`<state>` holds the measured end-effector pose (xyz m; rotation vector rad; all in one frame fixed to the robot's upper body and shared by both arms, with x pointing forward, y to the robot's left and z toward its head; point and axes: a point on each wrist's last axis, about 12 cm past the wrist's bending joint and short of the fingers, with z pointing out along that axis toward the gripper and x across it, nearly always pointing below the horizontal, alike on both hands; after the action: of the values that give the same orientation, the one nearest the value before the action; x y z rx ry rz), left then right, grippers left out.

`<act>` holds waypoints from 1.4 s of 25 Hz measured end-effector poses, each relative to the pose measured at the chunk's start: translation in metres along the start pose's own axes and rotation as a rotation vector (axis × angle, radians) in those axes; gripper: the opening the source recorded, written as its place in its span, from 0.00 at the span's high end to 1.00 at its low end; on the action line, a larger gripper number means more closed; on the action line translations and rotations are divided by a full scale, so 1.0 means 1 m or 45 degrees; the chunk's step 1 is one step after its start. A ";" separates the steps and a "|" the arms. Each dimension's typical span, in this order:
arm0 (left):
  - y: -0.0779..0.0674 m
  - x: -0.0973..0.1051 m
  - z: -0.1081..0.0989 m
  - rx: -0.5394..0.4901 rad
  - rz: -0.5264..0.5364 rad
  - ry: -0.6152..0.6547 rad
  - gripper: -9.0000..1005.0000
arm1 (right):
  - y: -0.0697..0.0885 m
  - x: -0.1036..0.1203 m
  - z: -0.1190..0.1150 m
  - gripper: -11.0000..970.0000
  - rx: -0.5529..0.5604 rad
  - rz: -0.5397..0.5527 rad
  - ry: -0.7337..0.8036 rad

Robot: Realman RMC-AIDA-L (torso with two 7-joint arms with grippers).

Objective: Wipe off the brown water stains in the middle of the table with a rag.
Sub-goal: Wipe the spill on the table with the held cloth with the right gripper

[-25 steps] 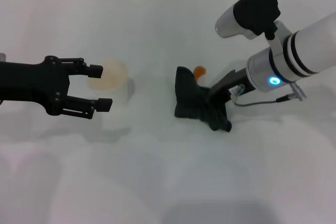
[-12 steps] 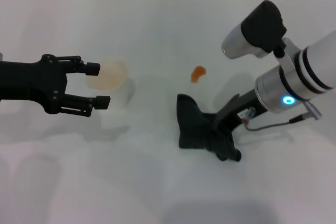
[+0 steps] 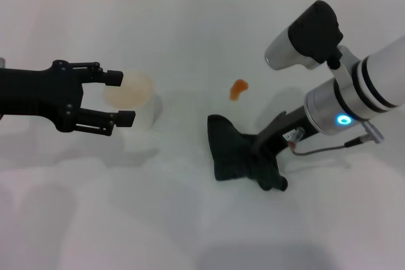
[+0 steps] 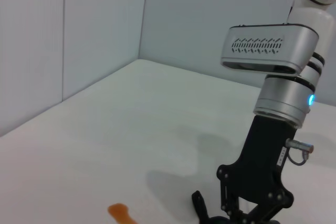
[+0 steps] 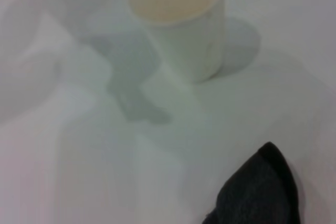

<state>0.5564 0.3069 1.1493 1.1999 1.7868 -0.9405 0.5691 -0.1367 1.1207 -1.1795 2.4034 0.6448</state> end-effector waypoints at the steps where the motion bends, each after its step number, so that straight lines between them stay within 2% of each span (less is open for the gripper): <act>1: 0.000 0.000 0.000 0.000 0.002 -0.001 0.12 | -0.002 -0.002 0.001 0.92 0.011 0.000 -0.008; 12: 0.000 -0.001 0.001 0.000 0.002 -0.002 0.12 | -0.020 -0.015 0.009 0.92 0.116 0.033 -0.072; 25: -0.001 0.003 0.000 -0.002 -0.008 -0.001 0.12 | -0.038 -0.014 0.008 0.92 0.217 0.095 -0.166; 35: -0.002 0.003 0.000 -0.003 0.001 -0.001 0.12 | -0.049 -0.004 0.004 0.92 0.254 0.157 -0.201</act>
<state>0.5540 0.3079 1.1466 1.1981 1.7862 -0.9380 0.6117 -0.1580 1.1081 -0.8720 2.3567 0.5009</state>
